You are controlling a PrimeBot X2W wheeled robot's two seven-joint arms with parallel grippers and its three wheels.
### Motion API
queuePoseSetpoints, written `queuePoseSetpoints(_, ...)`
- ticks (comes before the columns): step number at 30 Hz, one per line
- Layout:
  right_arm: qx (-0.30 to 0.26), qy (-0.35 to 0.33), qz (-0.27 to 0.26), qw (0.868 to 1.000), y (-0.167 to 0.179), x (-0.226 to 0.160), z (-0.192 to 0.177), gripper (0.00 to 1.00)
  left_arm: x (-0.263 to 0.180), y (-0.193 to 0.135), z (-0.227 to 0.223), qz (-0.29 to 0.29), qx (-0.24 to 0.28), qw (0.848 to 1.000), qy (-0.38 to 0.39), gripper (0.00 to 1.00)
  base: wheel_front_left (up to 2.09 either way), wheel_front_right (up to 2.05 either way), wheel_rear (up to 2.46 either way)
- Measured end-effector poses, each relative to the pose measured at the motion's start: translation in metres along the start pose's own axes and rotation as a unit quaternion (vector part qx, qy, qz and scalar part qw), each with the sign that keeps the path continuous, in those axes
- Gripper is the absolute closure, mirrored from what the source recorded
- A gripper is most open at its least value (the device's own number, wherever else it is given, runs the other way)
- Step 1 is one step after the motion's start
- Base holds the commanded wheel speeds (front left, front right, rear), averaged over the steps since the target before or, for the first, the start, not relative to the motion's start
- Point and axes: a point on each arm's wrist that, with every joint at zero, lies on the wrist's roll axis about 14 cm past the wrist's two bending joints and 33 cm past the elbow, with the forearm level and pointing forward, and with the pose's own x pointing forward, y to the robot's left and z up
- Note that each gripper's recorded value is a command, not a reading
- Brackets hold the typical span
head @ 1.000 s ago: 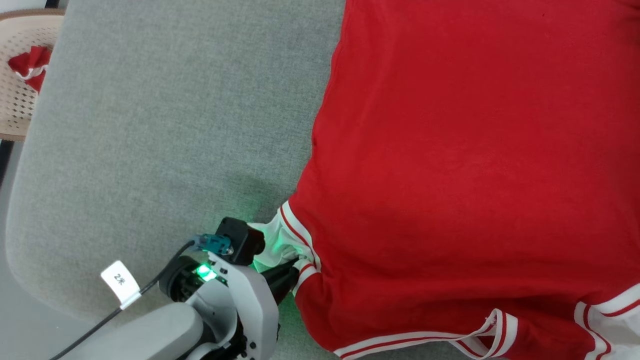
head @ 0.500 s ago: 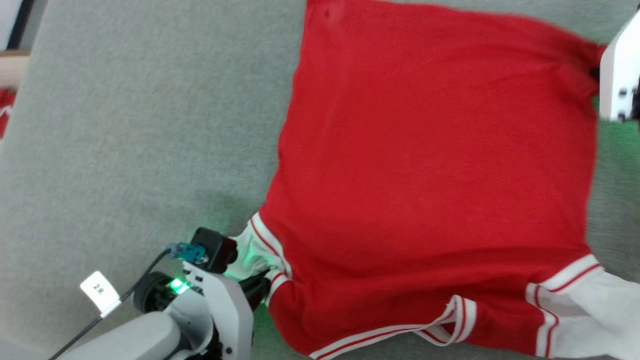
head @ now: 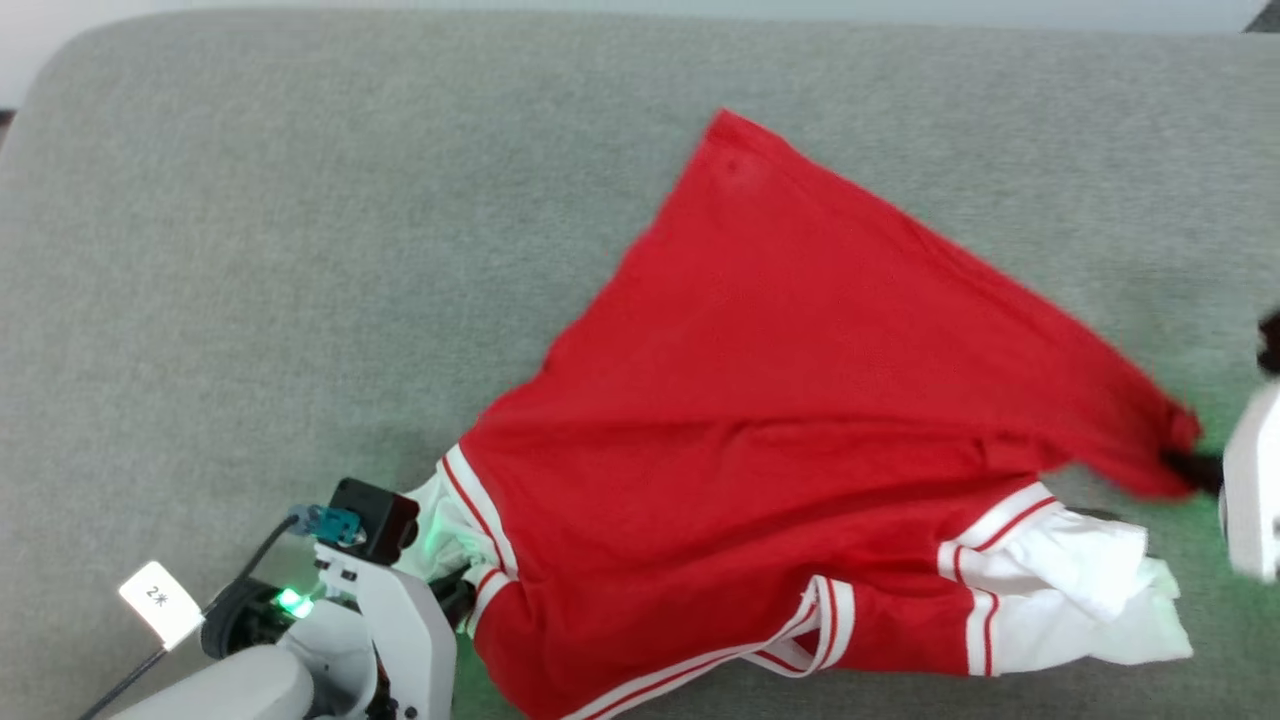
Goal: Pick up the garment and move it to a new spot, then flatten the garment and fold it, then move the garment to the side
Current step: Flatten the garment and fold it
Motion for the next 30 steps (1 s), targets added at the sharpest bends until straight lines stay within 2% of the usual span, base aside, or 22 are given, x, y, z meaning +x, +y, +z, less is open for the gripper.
queuePoseSetpoints(5, 0.056, 0.013, 0.003, 0.998, 0.004, -0.017, -0.054, 1.00, 0.001, -0.004, 0.012, -0.003, 0.012, 1.000, -0.014, 1.00, 0.00, 0.00, 0.00)
queuePoseSetpoints(9, 0.085, 0.010, 0.000, 0.996, 0.013, -0.018, -0.075, 1.00, 0.002, -0.006, 0.017, -0.005, 0.015, 1.000, -0.019, 1.00, 0.00, 0.00, 0.00)
queuePoseSetpoints(11, 0.091, -0.001, -0.006, 0.996, 0.015, -0.017, -0.076, 0.58, 0.004, -0.006, 0.017, -0.005, 0.016, 1.000, -0.019, 1.00, 0.00, 0.00, 0.00)
queuePoseSetpoints(12, 0.091, -0.002, -0.007, 0.996, 0.015, -0.017, -0.076, 0.18, 0.004, -0.006, 0.017, -0.006, 0.016, 1.000, -0.020, 1.00, 0.00, 0.00, 0.00)
queuePoseSetpoints(13, 0.089, -0.002, -0.010, 0.996, 0.016, -0.018, -0.076, 0.00, 0.004, -0.006, 0.018, -0.006, 0.017, 1.000, -0.020, 1.00, 0.00, 0.00, 0.00)
queuePoseSetpoints(18, 0.082, -0.016, -0.004, 0.997, 0.023, -0.030, -0.066, 0.00, 0.004, -0.007, 0.019, -0.008, 0.018, 1.000, -0.022, 1.00, 0.00, 0.00, 0.00)
queuePoseSetpoints(24, 0.039, -0.100, -0.006, 0.994, 0.025, -0.071, -0.009, 0.00, 0.002, -0.009, 0.018, -0.010, 0.018, 0.999, -0.026, 1.00, 0.00, 0.00, 0.00)
queuePoseSetpoints(27, 0.002, -0.163, -0.012, 0.986, 0.030, -0.088, 0.032, 0.00, 0.001, -0.010, 0.018, -0.011, 0.018, 0.999, -0.029, 1.00, 0.00, 0.00, 0.00)
queuePoseSetpoints(30, -0.044, -0.232, -0.004, 0.972, 0.046, -0.096, 0.077, 0.00, 0.000, -0.011, 0.019, -0.013, 0.017, 0.999, -0.032, 1.00, 0.00, 0.00, 0.00)
